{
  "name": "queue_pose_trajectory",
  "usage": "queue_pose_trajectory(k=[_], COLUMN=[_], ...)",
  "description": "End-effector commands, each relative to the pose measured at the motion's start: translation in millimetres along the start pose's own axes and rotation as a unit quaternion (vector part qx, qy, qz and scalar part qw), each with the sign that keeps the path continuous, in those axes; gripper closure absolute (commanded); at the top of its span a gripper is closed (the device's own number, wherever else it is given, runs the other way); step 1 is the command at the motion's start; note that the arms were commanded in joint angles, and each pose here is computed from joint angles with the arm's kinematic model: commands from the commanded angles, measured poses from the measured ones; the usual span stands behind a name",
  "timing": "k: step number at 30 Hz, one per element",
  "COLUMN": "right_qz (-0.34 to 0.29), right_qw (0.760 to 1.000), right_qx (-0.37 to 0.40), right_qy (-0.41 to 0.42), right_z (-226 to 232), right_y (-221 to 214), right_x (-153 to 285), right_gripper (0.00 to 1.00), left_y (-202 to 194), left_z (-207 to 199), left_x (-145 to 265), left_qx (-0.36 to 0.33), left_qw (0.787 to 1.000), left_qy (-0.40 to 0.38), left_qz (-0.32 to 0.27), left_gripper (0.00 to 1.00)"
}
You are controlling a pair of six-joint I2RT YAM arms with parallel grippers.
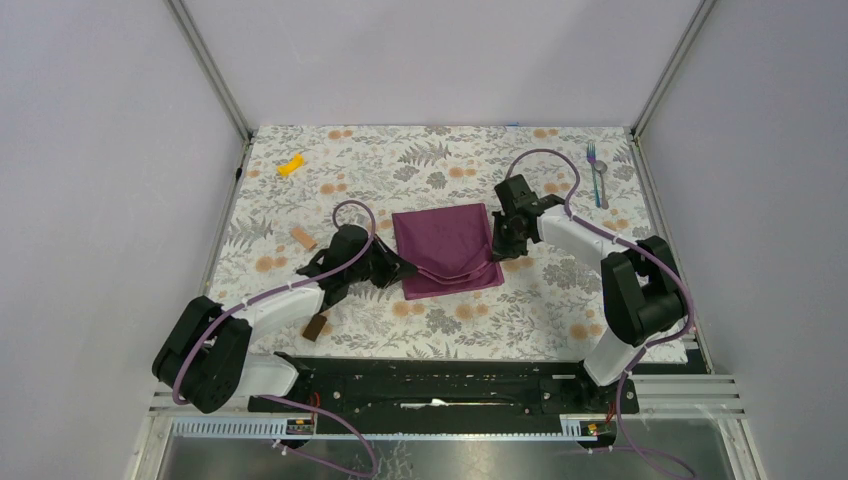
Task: Fold the napkin into a case and place the utensils inside
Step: Smooth out the square-folded napkin at the center of the board.
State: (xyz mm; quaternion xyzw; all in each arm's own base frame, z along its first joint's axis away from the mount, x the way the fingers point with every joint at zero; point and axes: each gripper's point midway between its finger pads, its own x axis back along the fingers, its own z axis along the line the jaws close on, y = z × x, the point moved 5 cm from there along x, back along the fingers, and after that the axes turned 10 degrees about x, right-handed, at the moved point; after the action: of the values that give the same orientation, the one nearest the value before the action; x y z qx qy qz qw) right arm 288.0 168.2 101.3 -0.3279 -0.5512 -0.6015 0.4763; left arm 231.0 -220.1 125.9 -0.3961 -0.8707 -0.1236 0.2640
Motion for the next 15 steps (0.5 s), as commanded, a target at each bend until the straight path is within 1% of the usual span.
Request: queue_pose_trajectory(k=[1, 7, 15], right_qz=[0.011, 0.034, 0.041], right_qw=[1.000, 0.999, 0.999], right_qx=[0.009, -0.002, -0.004], right_qy=[0.012, 0.016, 0.013], right_z=[4.9, 0.6, -2.1], right_y=[-6.9, -27.1, -33.9], right_x=[-7.3, -20.4, -23.8], right_gripper=[1.00, 1.00, 1.00], left_y=[-3.9, -10.3, -12.1], left_z=[2.7, 27.9, 43.5], left_x=[0.5, 0.2, -0.1], left_qx=[-0.009, -0.002, 0.001], left_qw=[1.000, 1.000, 0.999], left_qy=[-0.018, 0.006, 0.027], left_qz=[0.015, 0.029, 0.032], left_gripper=[1.00, 1.00, 1.00])
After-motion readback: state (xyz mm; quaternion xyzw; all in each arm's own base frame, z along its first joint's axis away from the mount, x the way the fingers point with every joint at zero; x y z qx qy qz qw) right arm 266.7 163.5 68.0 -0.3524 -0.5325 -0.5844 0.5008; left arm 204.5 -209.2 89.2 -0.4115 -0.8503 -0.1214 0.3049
